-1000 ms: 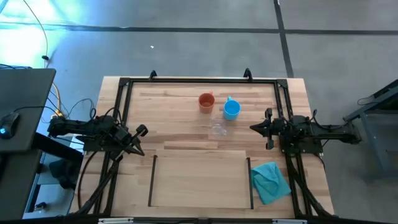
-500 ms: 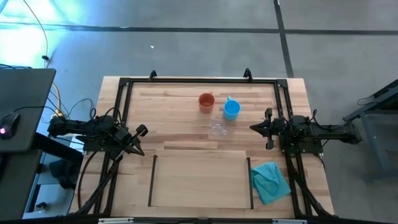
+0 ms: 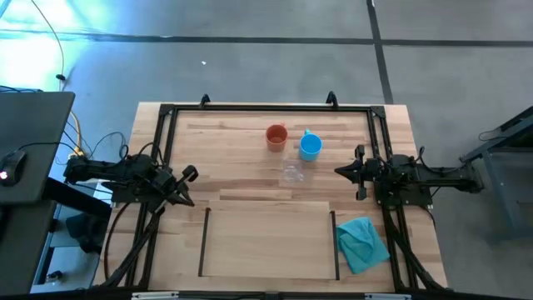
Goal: Stack small to large cups/mugs on shelf
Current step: Put the orange mug on the shelf
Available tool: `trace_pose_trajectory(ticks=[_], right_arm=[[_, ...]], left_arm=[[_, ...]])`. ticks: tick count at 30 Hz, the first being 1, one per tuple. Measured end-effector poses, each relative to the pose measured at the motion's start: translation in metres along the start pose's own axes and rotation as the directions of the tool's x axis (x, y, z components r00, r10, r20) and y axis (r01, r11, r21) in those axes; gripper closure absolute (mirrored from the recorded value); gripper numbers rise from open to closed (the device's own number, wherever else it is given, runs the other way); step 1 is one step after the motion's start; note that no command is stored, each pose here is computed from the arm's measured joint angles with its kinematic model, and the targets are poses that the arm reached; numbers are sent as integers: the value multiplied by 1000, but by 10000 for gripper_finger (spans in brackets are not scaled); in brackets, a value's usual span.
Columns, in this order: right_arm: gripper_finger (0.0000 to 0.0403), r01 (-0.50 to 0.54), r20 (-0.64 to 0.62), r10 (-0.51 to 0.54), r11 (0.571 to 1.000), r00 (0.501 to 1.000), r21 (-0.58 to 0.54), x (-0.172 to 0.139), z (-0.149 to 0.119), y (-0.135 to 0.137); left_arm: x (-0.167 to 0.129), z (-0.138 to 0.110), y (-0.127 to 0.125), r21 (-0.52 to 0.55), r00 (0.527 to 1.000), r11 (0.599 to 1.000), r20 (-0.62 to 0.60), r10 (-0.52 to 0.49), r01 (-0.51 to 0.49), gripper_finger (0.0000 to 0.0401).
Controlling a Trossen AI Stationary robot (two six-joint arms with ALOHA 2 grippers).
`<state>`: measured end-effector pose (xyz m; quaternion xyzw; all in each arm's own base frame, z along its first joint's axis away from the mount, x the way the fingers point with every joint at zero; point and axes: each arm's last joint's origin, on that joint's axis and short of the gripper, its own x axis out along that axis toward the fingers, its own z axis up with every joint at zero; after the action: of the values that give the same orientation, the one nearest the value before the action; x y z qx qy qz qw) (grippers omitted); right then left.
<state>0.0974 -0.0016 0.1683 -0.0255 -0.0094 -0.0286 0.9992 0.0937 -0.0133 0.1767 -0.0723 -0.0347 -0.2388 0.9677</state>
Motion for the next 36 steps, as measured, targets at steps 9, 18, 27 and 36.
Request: trace_pose_trajectory(ticks=[9,18,27,36], right_arm=[[402,0,0,0,1000,1000,0,0,0,0],[402,-3,43,-2,992,999,124,0,4,0],[402,-53,108,-2,858,994,510,-1,10,0],[402,-16,30,0,840,1000,542,0,3,0]], left_arm=[[-1,16,1,-165,978,983,175,115,-86,401],[-5,30,0,-90,925,984,337,175,-153,400],[-6,32,1,-91,908,978,363,209,-189,398],[-6,32,1,-100,907,977,363,214,-190,400]])
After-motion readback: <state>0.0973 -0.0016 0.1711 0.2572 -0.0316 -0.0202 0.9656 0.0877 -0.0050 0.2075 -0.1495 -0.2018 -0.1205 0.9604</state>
